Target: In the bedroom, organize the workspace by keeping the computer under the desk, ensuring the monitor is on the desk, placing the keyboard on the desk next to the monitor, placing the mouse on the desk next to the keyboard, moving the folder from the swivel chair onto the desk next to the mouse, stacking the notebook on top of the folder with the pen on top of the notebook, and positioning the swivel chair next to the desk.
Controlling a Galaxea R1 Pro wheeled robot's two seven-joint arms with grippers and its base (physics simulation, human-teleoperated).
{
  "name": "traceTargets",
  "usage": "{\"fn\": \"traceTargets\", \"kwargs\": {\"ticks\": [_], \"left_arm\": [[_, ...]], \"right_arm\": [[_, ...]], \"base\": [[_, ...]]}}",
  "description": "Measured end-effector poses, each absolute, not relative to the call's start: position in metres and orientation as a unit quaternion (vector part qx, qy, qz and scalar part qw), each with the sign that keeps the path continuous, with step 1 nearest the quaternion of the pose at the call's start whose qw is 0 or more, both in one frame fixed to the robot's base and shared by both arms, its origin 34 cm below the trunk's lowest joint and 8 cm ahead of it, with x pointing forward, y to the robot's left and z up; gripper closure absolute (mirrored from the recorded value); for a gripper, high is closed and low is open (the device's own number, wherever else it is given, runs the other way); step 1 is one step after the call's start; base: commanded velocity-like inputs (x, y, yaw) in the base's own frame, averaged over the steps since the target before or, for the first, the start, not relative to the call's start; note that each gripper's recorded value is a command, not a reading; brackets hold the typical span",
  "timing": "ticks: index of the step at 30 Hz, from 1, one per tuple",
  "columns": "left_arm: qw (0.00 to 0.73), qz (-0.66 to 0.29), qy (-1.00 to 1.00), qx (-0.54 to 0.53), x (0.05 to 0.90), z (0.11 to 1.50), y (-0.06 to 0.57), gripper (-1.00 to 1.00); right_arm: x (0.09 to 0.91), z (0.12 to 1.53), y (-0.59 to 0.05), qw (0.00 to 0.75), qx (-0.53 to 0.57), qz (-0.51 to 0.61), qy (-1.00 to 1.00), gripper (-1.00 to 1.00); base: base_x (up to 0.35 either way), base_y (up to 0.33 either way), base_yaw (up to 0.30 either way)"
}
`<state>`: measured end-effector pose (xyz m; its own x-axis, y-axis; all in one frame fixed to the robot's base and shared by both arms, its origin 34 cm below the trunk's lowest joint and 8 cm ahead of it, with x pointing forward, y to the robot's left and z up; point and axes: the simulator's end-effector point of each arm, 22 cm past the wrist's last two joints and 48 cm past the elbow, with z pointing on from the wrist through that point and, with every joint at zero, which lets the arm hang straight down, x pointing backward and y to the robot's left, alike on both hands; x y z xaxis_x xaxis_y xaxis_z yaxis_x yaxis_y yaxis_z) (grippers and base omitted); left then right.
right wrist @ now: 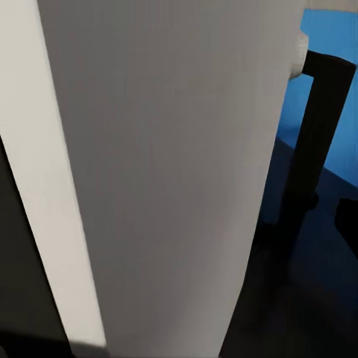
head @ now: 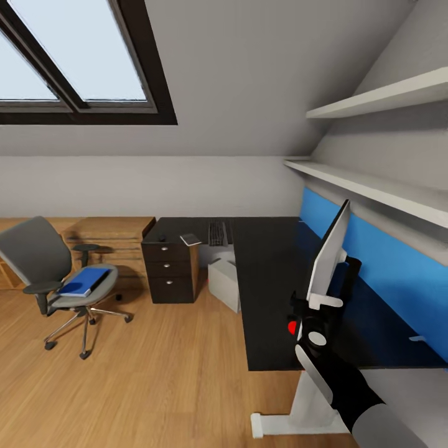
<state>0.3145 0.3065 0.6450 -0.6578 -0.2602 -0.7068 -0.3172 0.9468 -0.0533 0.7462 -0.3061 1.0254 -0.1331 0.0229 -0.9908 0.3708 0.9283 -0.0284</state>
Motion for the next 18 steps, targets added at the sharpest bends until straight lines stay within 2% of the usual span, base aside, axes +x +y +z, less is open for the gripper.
{"fn": "traceTargets", "kwargs": {"ticks": [4,11,18], "left_arm": [[0.383,0.037,0.909,-0.159,0.3152,0.6454,0.3066,-1.0],[0.384,0.037,0.909,-0.159,0.3158,0.6456,0.3065,-1.0],[0.384,0.037,0.909,-0.159,0.3156,0.6457,0.3065,-1.0]], "right_arm": [[0.7459,1.0253,-0.3066,0.644,0.133,-0.136,0.741,-1.0],[0.7457,1.0253,-0.3069,0.644,0.133,-0.136,0.741,-1.0],[0.7455,1.0255,-0.3067,0.644,0.133,-0.136,0.741,-1.0]], "base": [[-0.038,-0.049,-0.01],[-0.133,-0.175,-0.002],[-0.035,-0.047,0.0]]}}
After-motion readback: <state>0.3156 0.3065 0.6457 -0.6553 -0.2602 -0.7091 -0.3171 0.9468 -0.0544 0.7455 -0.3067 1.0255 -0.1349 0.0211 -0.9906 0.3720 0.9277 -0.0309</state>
